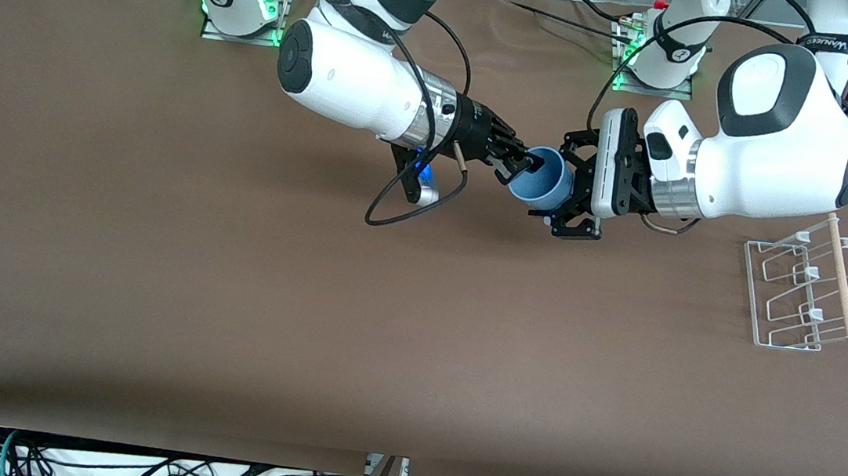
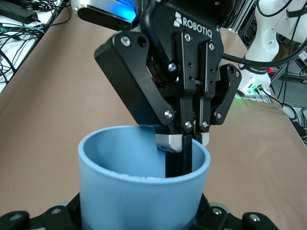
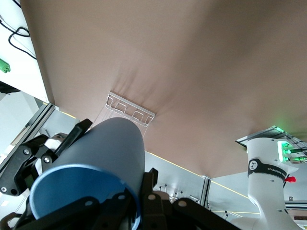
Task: Transfer cup to left arm and place on rack
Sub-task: 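Grasp the cup rim with the left gripper beside the right gripper, then open the right gripper and withdraw while the left gripper carries cup, then lower the cup onto the wire rack pegs with the left gripper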
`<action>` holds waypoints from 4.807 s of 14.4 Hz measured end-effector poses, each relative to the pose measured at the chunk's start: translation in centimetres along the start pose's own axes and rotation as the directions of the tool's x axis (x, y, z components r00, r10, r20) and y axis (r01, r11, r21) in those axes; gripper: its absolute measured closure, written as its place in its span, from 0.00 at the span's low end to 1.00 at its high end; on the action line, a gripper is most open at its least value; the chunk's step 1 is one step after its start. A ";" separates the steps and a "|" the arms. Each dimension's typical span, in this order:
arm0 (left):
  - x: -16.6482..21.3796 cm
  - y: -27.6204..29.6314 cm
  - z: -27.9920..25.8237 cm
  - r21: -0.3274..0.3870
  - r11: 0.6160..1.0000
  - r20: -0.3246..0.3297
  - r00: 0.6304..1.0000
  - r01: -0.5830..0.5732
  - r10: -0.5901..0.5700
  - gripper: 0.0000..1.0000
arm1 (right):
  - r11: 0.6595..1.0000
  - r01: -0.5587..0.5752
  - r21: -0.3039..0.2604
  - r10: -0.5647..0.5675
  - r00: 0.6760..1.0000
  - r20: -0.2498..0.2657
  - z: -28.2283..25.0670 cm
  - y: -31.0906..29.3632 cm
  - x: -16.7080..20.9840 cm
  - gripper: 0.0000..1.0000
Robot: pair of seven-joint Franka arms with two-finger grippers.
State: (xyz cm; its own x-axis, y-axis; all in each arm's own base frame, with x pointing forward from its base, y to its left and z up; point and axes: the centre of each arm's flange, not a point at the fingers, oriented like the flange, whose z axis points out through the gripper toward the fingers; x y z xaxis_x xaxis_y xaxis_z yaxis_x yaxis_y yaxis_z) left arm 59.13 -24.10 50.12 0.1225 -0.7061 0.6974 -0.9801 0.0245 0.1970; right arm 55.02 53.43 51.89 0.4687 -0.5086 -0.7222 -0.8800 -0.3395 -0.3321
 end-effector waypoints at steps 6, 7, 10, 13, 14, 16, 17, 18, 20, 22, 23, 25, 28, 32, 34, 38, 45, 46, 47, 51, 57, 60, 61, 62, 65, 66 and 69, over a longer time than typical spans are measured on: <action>0.0 0.2 0.5 -0.012 1.000 0.002 1.000 0.001 -0.001 0.19 | 1.000 0.006 0.020 -0.006 1.000 0.000 -0.5 -0.4 -0.2 0.51; 0.0 0.3 0.5 -0.020 1.000 0.003 1.000 0.002 -0.002 0.20 | 1.000 0.010 0.024 -0.010 1.000 -0.001 -0.8 -0.5 0.0 0.42; -0.9 0.5 0.1 -0.041 0.999 0.054 0.999 0.007 -0.005 0.20 | 0.998 0.016 0.056 -0.016 1.000 -0.010 -2.9 -1.6 1.1 0.13; -2.9 0.4 -1.3 -0.068 0.997 0.124 0.992 0.024 -0.015 0.20 | 0.998 0.027 0.057 -0.024 0.998 -0.052 -8.4 -3.2 4.3 0.01; -3.8 0.4 -1.9 -0.074 0.997 0.170 0.985 0.037 -0.024 0.20 | 0.998 0.036 0.047 -0.032 0.997 -0.073 -10.8 -3.5 5.5 0.01; -5.6 0.7 -2.5 -0.093 0.992 0.300 0.952 0.086 -0.054 0.20 | 0.999 0.049 0.024 -0.045 0.992 -0.114 -15.6 -3.8 7.7 0.01; -6.5 0.8 -2.5 -0.101 0.988 0.364 0.929 0.113 -0.069 0.20 | 0.999 0.053 0.000 -0.052 0.989 -0.135 -17.8 -3.7 8.8 0.01; -7.5 0.9 -2.5 -0.104 0.985 0.431 0.899 0.136 -0.079 0.20 | 0.997 0.069 -0.032 -0.073 0.985 -0.158 -19.9 -3.4 9.7 0.01; -9.7 0.7 -2.6 -0.091 0.980 0.567 0.818 0.178 -0.096 0.20 | 0.987 0.107 -0.116 -0.129 0.970 -0.204 -23.9 -2.3 11.0 0.01; -12.0 0.2 -2.7 -0.040 0.972 0.689 0.711 0.231 -0.141 0.20 | 0.974 0.116 -0.197 -0.164 0.954 -0.251 -28.6 -0.7 12.7 0.01; -13.0 0.0 -2.8 -0.011 0.966 0.743 0.649 0.257 -0.164 0.20 | 0.970 0.112 -0.215 -0.170 0.946 -0.275 -31.3 0.0 14.0 0.01; -14.8 -0.2 -3.4 0.053 0.957 0.831 0.519 0.286 -0.201 0.20 | 0.964 0.120 -0.237 -0.192 0.931 -0.312 -36.2 1.3 17.2 0.01; -17.5 -0.9 -5.4 0.133 0.954 0.920 0.325 0.270 -0.221 0.20 | 0.928 0.178 -0.327 -0.278 0.916 -0.288 -40.3 3.6 20.9 0.01; -26.0 -3.4 -8.1 0.216 0.937 0.975 -0.002 0.273 -0.223 0.20 | 0.790 0.297 -0.537 -0.495 0.825 -0.273 -44.3 8.0 24.8 0.01; -29.6 -4.3 -9.4 0.312 0.912 0.950 -0.121 0.267 -0.289 0.20 | 0.732 0.345 -0.587 -0.582 0.765 -0.276 -45.4 10.2 24.2 0.01; -31.7 -4.8 -9.6 0.392 0.913 0.873 -0.358 0.110 -0.332 0.20 | 0.544 0.442 -0.714 -0.750 0.637 -0.178 -43.9 13.6 20.0 0.01; -37.0 -1.4 -4.0 0.438 0.892 0.723 -0.544 -0.115 -0.425 0.20 | 0.345 0.561 -0.753 -0.857 0.515 -0.010 -44.5 17.4 19.5 0.00; -37.5 -0.9 -3.3 0.428 0.893 0.713 -0.556 -0.136 -0.426 0.20 | 0.328 0.554 -0.765 -0.862 0.508 -0.002 -44.5 17.4 19.5 0.00; -37.9 -0.4 -2.9 0.421 0.895 0.708 -0.564 -0.145 -0.424 0.20 | 0.311 0.548 -0.776 -0.865 0.502 0.008 -44.4 17.4 19.4 0.00; -38.2 0.0 -2.7 0.399 0.892 0.682 -0.581 -0.214 -0.444 0.20 | 0.271 0.547 -0.792 -0.872 0.487 0.039 -43.0 17.1 18.8 0.00; -39.1 0.4 -1.8 0.416 0.875 0.671 -0.567 -0.246 -0.478 0.20 | 0.254 0.555 -0.792 -0.867 0.494 0.069 -41.4 16.6 19.6 0.00; -40.1 0.2 -2.1 0.397 0.879 0.676 -0.564 -0.263 -0.474 0.20 | 0.252 0.556 -0.792 -0.876 0.479 0.057 -41.9 16.0 18.9 0.00; -40.5 0.1 -2.3 0.391 0.881 0.677 -0.565 -0.267 -0.472 0.20 | 0.251 0.556 -0.792 -0.879 0.474 0.054 -42.0 15.9 18.7 0.00; -40.9 0.0 -2.4 0.389 0.882 0.678 -0.565 -0.267 -0.471 0.20 | 0.251 0.557 -0.792 -0.880 0.472 0.053 -42.1 15.8 18.6 0.00; -41.7 0.0 -2.4 0.390 0.884 0.684 -0.561 -0.259 -0.466 0.20 | 0.252 0.556 -0.792 -0.878 0.476 0.054 -42.0 15.8 19.0 0.00; -41.8 0.0 -2.2 0.388 0.885 0.685 -0.561 -0.257 -0.464 0.20 | 0.253 0.556 -0.792 -0.879 0.474 0.052 -42.0 15.6 19.0 0.00; -41.9 0.0 -2.1 0.387 0.886 0.687 -0.561 -0.256 -0.462 0.20 | 0.253 0.555 -0.792 -0.888 0.458 0.037 -42.7 15.0 18.4 0.00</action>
State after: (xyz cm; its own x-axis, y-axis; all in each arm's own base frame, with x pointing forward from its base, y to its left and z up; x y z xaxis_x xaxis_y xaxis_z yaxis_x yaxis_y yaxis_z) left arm 54.30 6.97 22.38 0.2769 -0.1007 -0.9556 -0.9600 -0.0713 -0.2707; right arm 53.65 5.21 59.53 0.9934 0.0985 -0.0583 0.0984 -0.9951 -0.0040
